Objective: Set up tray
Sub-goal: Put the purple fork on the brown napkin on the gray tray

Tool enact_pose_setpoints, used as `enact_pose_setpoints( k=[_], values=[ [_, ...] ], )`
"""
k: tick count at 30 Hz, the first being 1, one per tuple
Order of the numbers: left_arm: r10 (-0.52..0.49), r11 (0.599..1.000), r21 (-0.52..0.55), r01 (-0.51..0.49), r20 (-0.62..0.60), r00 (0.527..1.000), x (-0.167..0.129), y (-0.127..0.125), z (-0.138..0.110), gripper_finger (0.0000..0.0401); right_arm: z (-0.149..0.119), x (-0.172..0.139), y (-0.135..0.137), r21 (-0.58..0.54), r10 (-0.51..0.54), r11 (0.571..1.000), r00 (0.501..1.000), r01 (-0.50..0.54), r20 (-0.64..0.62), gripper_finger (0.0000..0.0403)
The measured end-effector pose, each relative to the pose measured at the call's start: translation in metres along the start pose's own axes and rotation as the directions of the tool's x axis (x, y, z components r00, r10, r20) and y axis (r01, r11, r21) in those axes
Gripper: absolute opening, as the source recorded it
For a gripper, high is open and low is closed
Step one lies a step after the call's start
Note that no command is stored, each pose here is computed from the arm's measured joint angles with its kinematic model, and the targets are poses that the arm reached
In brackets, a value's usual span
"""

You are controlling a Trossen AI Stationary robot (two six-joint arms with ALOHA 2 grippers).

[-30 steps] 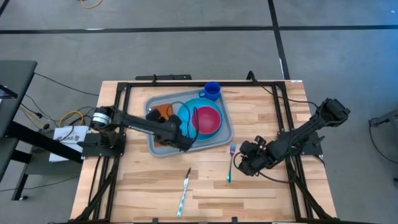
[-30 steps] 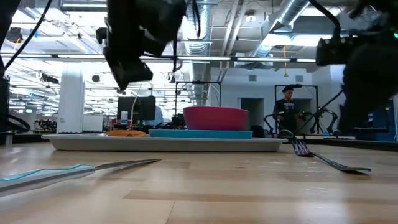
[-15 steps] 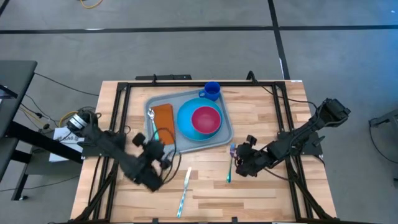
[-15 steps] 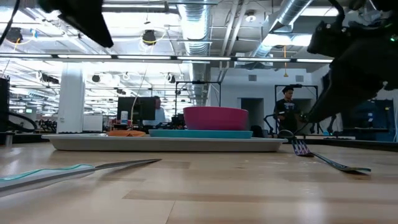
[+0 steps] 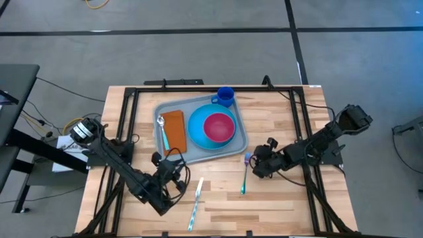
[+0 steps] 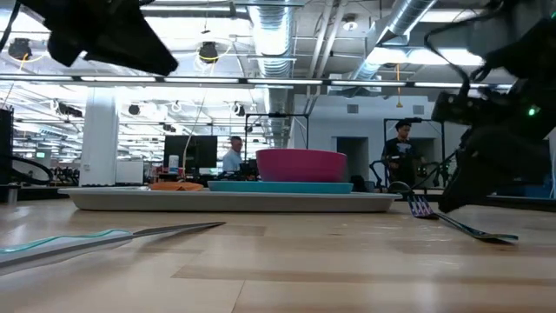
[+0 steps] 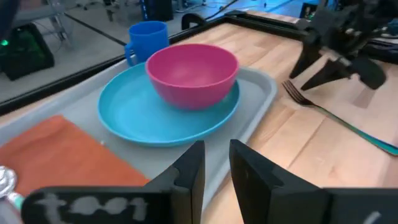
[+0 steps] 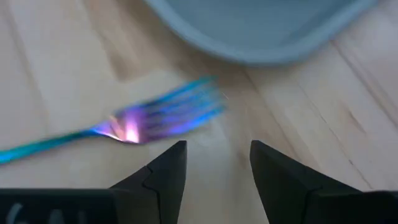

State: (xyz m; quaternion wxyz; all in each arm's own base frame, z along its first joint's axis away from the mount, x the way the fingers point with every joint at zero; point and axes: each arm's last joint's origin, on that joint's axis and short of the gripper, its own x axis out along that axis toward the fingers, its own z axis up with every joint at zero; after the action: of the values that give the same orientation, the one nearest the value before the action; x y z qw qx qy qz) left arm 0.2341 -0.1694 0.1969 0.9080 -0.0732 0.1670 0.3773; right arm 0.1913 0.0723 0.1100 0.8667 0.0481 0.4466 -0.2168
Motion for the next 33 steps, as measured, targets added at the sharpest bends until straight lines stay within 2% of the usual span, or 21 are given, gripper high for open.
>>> enact_pose_setpoints(
  k=[4, 7, 10, 13, 15, 17, 21, 23, 25, 29, 31, 33],
  values=[
    [-0.043, 0.999, -0.018, 0.042, -0.008, 0.999, 0.009, -0.011, 0.010, 0.0064, 0.000, 0.004, -0.007, 0.008, 0.012, 1.000, 1.000, -0.012, -0.004, 0.0175],
    [-0.118, 0.991, 0.055, 0.121, -0.051, 0.992, 0.013, -0.019, 0.022, 0.0064, 0.002, 0.001, -0.011, -0.012, 0.034, 0.999, 0.999, -0.034, -0.004, 0.0176],
    [-0.196, 0.974, 0.104, 0.200, -0.050, 0.979, 0.015, -0.023, 0.049, 0.0064, 0.004, -0.008, -0.020, -0.007, 0.025, 1.000, 1.000, -0.025, -0.009, 0.0176],
    [-0.237, 0.957, 0.165, 0.237, -0.018, 0.971, 0.016, -0.018, 0.085, 0.0064, 0.005, -0.022, -0.032, -0.007, 0.006, 1.000, 1.000, -0.006, -0.010, 0.0175],
    [-0.250, 0.949, 0.197, 0.245, 0.001, 0.968, 0.017, -0.008, 0.104, 0.0064, 0.008, -0.032, -0.040, 0.011, -0.009, 1.000, 0.999, 0.008, 0.052, 0.0174],
    [-0.261, 0.941, 0.223, 0.253, 0.005, 0.965, 0.023, 0.003, 0.119, 0.0064, 0.007, -0.040, -0.046, 0.019, 0.020, 1.000, 0.993, -0.022, 0.119, 0.0174],
    [-0.330, 0.915, 0.241, 0.323, -0.011, 0.944, 0.038, 0.021, 0.136, 0.0064, 0.000, -0.048, -0.055, -0.004, 0.168, 0.985, 0.942, -0.175, 0.292, 0.0173],
    [-0.373, 0.893, 0.265, 0.364, -0.017, 0.928, 0.047, 0.030, 0.136, 0.0064, -0.008, -0.046, -0.059, 0.008, 0.229, 0.968, 0.895, -0.251, 0.383, 0.0173],
    [-0.429, 0.881, 0.223, 0.418, 0.003, 0.903, 0.061, 0.034, 0.133, 0.0064, -0.016, -0.043, -0.063, 0.049, 0.258, 0.948, 0.847, -0.315, 0.464, 0.0173],
    [-0.593, 0.794, 0.175, 0.582, 0.012, 0.805, 0.085, 0.040, 0.107, 0.0064, -0.024, -0.040, -0.067, 0.086, 0.306, 0.901, 0.762, -0.426, 0.571, 0.0173],
    [-0.636, 0.767, 0.148, 0.624, 0.052, 0.770, 0.093, 0.042, 0.091, 0.0064, -0.025, -0.039, -0.067, 0.087, 0.305, 0.902, 0.765, -0.424, 0.567, 0.0173],
    [-0.631, 0.775, 0.121, 0.620, 0.092, 0.770, 0.099, 0.043, 0.075, 0.0064, -0.028, -0.036, -0.067, 0.112, 0.292, 0.905, 0.790, -0.411, 0.539, 0.0173]
  ],
)
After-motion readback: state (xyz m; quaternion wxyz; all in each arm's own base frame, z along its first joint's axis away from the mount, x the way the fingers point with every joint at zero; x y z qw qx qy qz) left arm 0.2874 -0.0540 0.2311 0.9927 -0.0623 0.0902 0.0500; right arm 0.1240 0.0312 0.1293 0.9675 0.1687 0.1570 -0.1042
